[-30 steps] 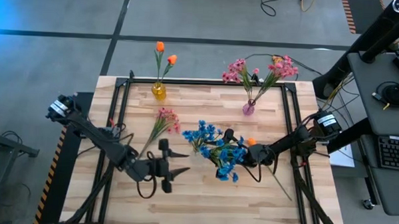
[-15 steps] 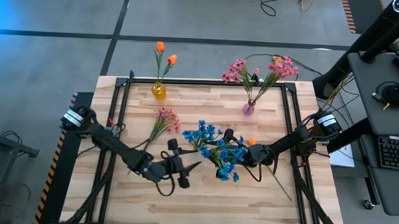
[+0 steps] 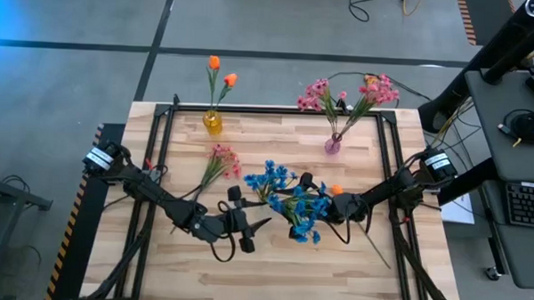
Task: Sort flowers into vase by color
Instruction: Put the blue flowers into the transparent vase
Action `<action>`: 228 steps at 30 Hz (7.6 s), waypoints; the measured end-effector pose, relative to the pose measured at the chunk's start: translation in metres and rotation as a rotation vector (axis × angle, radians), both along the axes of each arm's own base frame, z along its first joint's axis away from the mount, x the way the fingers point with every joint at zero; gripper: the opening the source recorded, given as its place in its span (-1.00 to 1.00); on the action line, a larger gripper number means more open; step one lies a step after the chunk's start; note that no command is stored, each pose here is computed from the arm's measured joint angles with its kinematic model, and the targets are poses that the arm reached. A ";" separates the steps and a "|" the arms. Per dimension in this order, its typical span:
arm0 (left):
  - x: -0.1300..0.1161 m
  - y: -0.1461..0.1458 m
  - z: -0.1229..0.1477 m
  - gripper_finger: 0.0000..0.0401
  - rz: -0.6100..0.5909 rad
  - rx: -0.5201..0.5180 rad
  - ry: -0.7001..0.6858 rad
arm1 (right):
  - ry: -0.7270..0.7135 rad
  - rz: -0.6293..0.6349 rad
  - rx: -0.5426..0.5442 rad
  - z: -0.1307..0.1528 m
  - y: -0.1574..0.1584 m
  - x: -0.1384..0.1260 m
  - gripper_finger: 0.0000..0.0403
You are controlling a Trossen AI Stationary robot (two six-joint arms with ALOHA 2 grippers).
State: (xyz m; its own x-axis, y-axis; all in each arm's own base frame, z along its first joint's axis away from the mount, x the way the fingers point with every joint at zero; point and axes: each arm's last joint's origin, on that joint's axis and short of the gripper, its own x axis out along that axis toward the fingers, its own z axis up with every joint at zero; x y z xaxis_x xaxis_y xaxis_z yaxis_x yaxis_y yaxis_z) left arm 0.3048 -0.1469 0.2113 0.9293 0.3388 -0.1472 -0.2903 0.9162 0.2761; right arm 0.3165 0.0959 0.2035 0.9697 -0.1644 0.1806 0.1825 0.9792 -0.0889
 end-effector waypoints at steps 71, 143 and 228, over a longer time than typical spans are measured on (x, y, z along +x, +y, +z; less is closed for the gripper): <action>0.017 0.017 -0.006 -0.63 0.058 0.044 -0.042 | -0.009 0.000 0.017 0.001 0.000 0.000 0.02; 0.022 0.017 -0.011 -0.98 0.119 0.050 -0.033 | 0.040 0.001 0.033 0.019 0.015 -0.016 0.02; 0.021 0.016 -0.013 -0.81 0.113 0.056 -0.028 | 0.168 -0.012 -0.020 0.016 0.003 -0.016 -0.79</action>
State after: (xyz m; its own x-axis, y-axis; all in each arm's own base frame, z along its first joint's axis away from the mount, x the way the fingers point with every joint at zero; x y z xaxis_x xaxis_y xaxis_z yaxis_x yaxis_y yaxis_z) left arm 0.3258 -0.1310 0.1984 0.8881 0.4487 -0.1000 -0.3991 0.8605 0.3165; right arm 0.3005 0.0993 0.2198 0.9845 -0.1743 0.0193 0.1753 0.9747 -0.1384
